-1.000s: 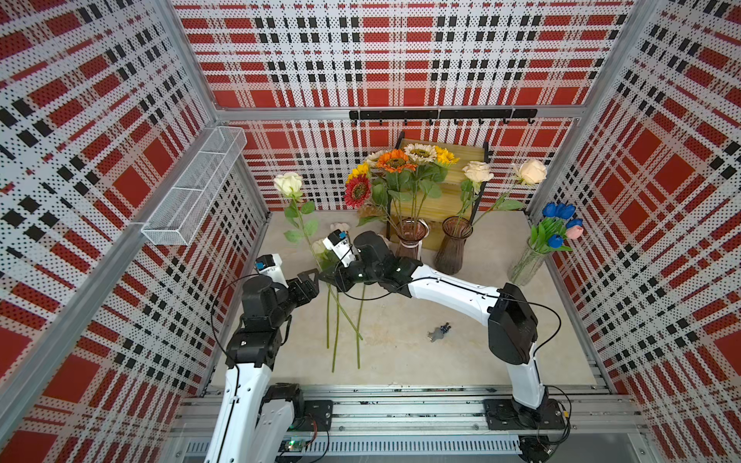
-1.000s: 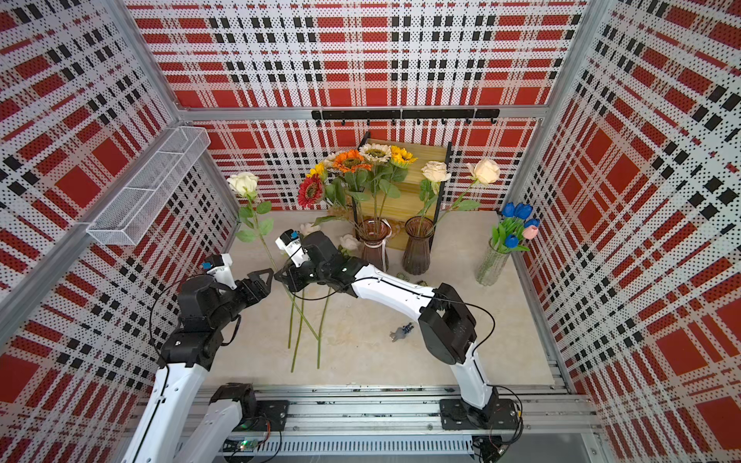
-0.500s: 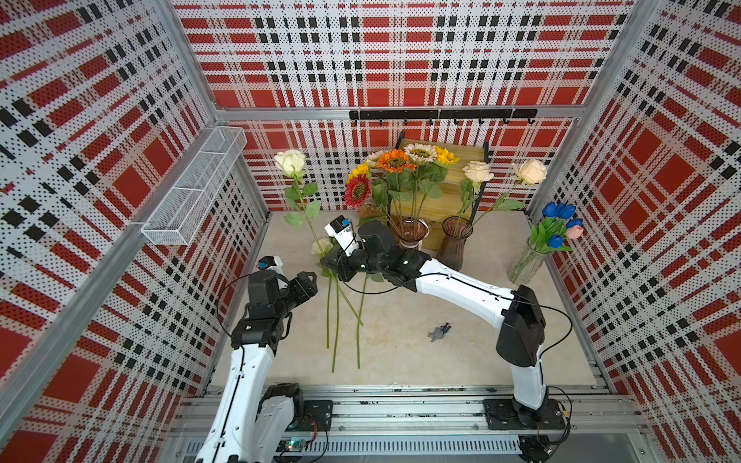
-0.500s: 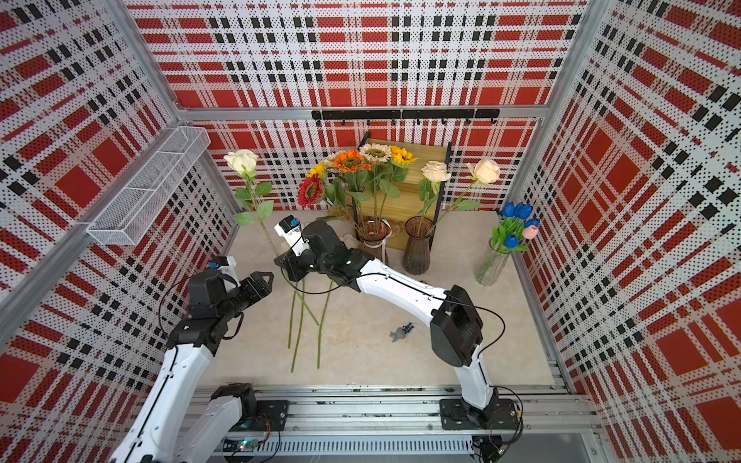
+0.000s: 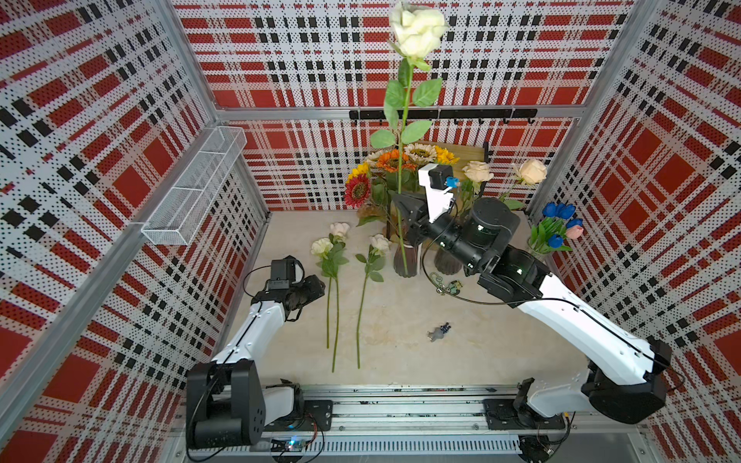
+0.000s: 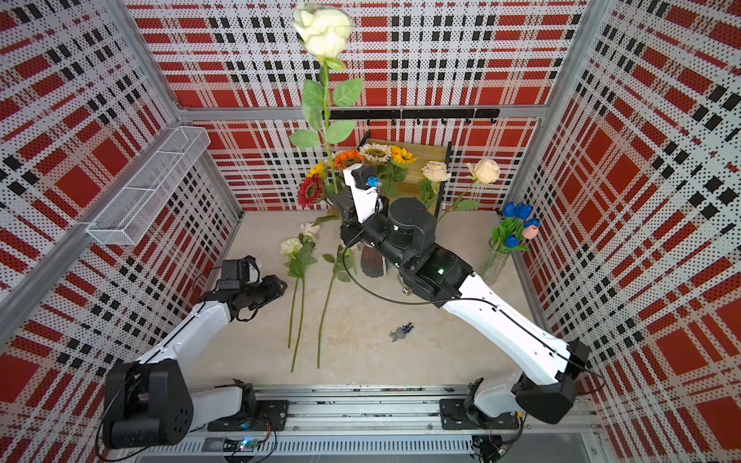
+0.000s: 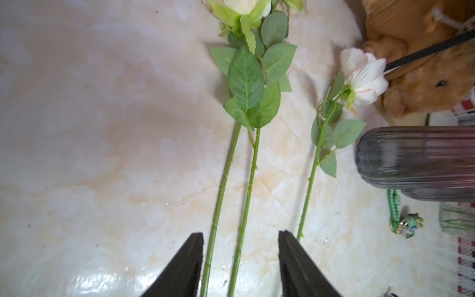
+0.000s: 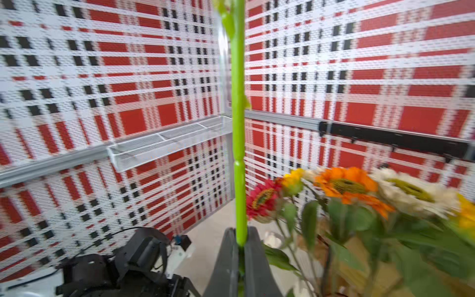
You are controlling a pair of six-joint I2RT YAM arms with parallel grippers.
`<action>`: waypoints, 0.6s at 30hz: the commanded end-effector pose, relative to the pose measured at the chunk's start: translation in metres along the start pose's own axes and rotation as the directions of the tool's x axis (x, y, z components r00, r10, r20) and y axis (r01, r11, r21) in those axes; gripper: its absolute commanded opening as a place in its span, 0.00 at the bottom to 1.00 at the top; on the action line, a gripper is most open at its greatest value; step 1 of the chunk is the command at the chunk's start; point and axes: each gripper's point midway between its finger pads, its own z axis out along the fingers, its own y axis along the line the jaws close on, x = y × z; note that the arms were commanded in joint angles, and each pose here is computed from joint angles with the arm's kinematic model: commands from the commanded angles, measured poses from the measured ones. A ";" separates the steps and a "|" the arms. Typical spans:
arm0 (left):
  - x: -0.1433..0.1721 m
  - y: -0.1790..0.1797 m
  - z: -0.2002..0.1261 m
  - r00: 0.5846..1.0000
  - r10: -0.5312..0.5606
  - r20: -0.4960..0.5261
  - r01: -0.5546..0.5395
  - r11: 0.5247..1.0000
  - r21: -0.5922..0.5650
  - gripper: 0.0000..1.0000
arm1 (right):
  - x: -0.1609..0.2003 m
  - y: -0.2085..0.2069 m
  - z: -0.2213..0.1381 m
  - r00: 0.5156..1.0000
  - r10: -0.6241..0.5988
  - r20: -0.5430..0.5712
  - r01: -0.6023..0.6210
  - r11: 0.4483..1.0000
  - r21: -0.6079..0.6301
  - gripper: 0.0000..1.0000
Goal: Arrange the flowers in different vases according to their variety
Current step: Pick up the flower at the center of the board.
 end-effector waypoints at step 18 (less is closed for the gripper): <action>0.004 -0.029 0.065 0.975 0.187 -0.118 -0.197 0.977 -0.084 0.47 | -0.006 -0.123 -0.078 0.999 -0.038 0.002 0.035 0.930 0.366 0.00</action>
